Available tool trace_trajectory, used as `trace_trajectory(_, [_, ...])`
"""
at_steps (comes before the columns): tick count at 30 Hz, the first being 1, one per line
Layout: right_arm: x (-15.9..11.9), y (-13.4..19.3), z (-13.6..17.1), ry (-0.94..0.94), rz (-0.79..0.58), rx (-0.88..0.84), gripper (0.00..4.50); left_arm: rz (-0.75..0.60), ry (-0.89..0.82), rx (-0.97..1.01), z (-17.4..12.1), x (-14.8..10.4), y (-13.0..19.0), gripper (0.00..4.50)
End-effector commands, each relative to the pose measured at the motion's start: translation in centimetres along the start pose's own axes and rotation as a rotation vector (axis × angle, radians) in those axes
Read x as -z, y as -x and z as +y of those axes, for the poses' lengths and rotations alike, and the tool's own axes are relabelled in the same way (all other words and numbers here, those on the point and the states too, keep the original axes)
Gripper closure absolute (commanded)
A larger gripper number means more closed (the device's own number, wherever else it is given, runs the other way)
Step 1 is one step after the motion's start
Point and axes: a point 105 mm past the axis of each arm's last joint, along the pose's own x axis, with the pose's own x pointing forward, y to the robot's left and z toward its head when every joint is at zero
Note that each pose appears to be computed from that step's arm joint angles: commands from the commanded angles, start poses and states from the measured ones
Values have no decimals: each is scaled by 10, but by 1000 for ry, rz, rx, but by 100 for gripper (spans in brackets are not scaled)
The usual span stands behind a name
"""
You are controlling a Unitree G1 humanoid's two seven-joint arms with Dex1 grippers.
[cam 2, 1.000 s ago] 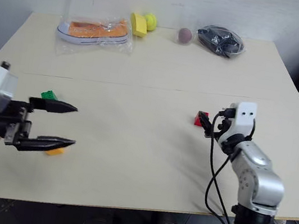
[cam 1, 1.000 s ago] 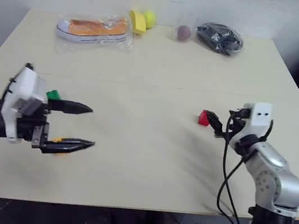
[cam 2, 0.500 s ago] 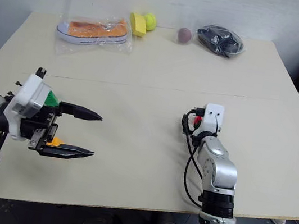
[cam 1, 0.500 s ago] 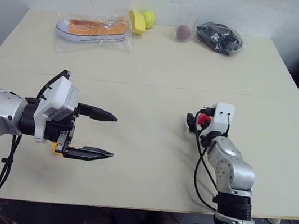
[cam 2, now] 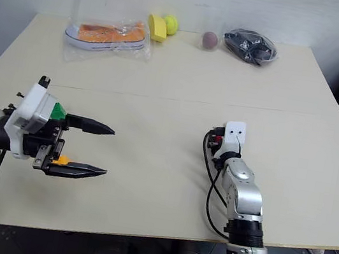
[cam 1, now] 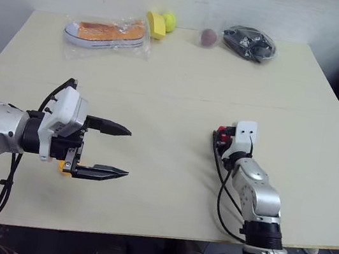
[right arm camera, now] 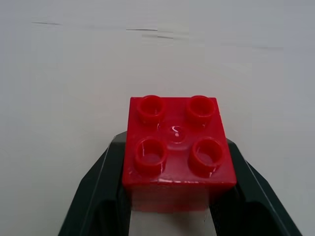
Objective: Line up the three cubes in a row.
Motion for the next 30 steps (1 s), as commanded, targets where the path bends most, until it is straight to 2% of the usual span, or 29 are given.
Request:
trace_trajectory(1, [-35,28,54,138,-92,-543,296,49,-27,12,-4,6,5,0])
trace_trajectory(4, [-24,45,64,298,-28,-783,296,123,-49,-17,2,24,7,0])
trace_trajectory(8, [-11,66,77,364,34,-1109,296,82,-31,25,-5,22,2,0])
trace_trajectory(13, [12,72,87,435,89,-1290,296,80,-45,58,-12,18,-5,0])
trace_trajectory(16, [22,67,91,458,80,-1293,296,84,-46,71,-15,16,-5,0])
trace_trajectory(20, [33,47,95,497,70,-1201,296,91,-50,73,-17,14,-5,0])
trace_trajectory(26, [44,40,91,508,89,-1140,296,94,-54,57,-16,11,-5,0])
trace_trajectory(28, [47,40,90,499,95,-1129,222,94,-49,53,-15,11,-5,0])
trace_trajectory(30, [49,41,88,502,100,-1129,173,94,-45,49,-15,12,-5,0])
